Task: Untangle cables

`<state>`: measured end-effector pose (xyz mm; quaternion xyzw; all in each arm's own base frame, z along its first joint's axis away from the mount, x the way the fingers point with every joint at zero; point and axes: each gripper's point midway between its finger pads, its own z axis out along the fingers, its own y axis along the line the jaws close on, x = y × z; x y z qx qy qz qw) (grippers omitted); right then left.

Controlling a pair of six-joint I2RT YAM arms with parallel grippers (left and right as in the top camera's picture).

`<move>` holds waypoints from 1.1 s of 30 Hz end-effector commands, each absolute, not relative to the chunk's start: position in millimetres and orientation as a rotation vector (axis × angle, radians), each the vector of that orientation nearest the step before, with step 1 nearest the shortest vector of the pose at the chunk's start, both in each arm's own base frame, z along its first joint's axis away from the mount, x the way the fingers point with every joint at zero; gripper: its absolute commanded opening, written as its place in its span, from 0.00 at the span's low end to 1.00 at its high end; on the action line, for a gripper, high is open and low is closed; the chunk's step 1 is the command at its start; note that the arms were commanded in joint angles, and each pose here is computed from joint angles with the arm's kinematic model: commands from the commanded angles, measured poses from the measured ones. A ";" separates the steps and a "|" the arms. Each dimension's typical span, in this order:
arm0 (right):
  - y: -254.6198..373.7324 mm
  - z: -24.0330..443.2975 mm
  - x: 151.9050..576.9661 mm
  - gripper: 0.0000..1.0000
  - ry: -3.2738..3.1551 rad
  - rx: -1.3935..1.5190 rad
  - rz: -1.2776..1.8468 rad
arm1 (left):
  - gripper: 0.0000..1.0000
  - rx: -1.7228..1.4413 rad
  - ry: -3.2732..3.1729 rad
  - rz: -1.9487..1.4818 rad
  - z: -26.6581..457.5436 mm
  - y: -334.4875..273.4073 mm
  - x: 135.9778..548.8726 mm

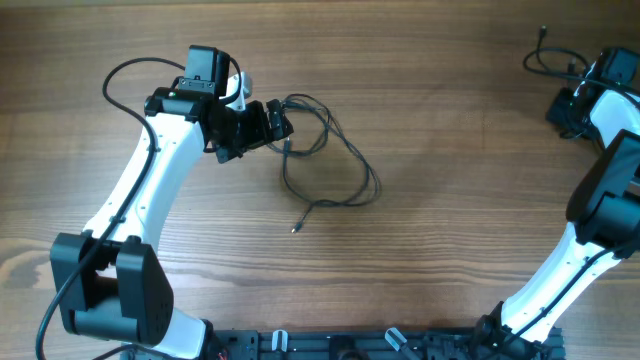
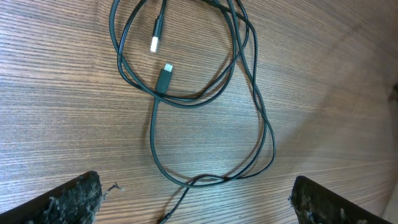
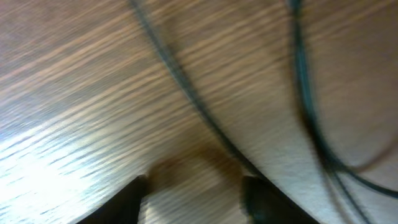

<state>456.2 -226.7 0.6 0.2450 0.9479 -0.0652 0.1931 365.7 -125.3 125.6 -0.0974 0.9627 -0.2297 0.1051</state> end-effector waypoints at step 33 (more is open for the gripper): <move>-347.6 35.5 420.6 0.06 2.372 1.113 -0.111 | 1.00 -0.267 2.850 -0.663 120.0 -125.2 365.0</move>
